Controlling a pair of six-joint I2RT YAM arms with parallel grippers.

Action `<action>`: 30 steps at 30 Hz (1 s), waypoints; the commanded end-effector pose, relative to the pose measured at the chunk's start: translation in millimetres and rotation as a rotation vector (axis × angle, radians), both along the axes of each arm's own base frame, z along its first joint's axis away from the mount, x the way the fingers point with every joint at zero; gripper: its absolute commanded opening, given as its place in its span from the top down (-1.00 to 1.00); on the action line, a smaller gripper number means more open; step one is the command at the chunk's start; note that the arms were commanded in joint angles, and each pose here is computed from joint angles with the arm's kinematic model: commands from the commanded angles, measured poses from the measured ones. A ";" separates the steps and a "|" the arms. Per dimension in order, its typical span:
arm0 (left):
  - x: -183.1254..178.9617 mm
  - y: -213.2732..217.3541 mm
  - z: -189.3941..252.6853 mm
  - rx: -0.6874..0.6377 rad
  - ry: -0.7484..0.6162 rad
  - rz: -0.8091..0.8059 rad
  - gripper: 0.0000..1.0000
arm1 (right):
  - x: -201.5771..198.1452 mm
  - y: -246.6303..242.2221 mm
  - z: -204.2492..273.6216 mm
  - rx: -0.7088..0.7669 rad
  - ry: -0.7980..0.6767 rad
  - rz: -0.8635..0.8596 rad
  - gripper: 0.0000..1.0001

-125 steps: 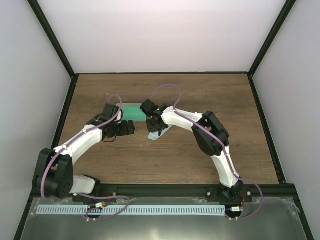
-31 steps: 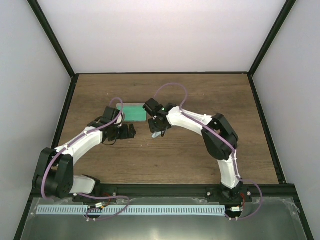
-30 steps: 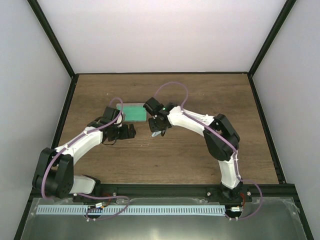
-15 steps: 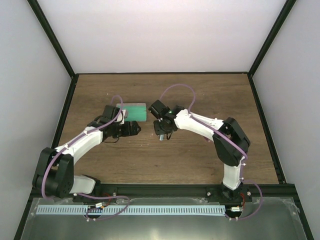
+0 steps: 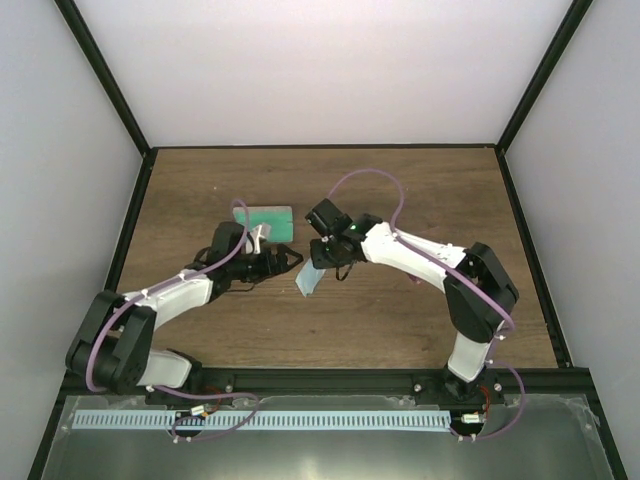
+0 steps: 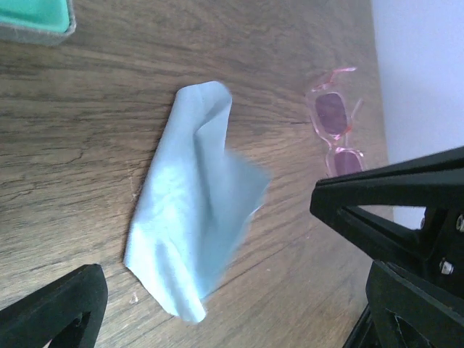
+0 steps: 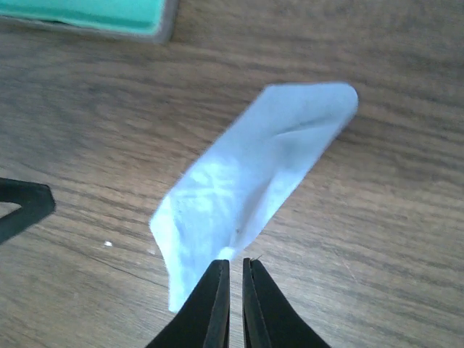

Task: Organize the sunglasses
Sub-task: Adjust the glasses cleaning cloth at the center of the board.

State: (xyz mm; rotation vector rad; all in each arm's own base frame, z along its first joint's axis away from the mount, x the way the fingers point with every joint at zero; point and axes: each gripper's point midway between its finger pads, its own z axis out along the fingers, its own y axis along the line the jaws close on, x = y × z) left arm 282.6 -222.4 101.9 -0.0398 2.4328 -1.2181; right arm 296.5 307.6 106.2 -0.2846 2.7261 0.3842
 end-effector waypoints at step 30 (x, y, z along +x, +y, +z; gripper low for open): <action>-1.0 51.1 -60.5 0.453 0.137 0.124 -0.91 | 23.8 23.9 -51.9 -0.074 0.064 -0.017 0.59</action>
